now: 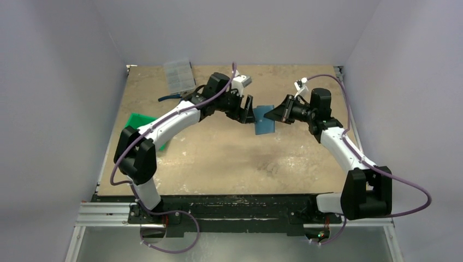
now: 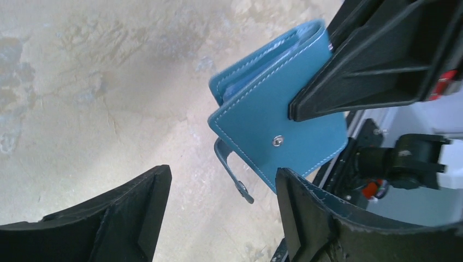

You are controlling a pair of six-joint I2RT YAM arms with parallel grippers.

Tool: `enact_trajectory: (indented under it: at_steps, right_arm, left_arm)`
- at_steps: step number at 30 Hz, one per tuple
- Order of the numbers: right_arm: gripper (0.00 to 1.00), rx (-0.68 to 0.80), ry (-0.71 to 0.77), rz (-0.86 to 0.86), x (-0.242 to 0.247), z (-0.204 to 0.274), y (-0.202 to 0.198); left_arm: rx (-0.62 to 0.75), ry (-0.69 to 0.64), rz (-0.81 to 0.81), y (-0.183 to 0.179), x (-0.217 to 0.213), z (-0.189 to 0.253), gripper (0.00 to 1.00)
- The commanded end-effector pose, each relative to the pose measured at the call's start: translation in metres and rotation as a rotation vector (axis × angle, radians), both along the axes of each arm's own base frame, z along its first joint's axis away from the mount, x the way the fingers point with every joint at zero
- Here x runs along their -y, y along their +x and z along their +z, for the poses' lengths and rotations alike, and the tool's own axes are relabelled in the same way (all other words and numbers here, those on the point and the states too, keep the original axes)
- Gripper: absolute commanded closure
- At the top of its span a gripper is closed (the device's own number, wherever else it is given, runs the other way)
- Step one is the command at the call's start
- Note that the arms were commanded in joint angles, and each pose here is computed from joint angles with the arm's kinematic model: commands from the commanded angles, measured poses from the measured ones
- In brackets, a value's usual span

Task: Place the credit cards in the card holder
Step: Open the card holder at the center of the board.

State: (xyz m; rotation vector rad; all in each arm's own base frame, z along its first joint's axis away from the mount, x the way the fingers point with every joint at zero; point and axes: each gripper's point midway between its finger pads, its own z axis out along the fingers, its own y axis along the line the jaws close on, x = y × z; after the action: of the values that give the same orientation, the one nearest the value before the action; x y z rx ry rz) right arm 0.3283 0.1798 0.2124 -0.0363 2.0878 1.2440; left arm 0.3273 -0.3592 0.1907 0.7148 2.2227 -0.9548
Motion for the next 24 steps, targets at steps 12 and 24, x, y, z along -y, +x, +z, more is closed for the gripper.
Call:
enact_trajectory:
  at_steps: [12, 24]
  right_arm:
    - [1.00, 0.099, 0.034, 0.091, -0.010, 0.031, 0.007]
    - [1.00, 0.095, 0.000, 0.097, -0.008, 0.030, 0.004]
  left_arm:
    - [-0.067, -0.132, -0.127, -0.011, 0.016, 0.021, 0.27]
    - [0.024, -0.011, 0.027, 0.012, -0.006, 0.024, 0.89]
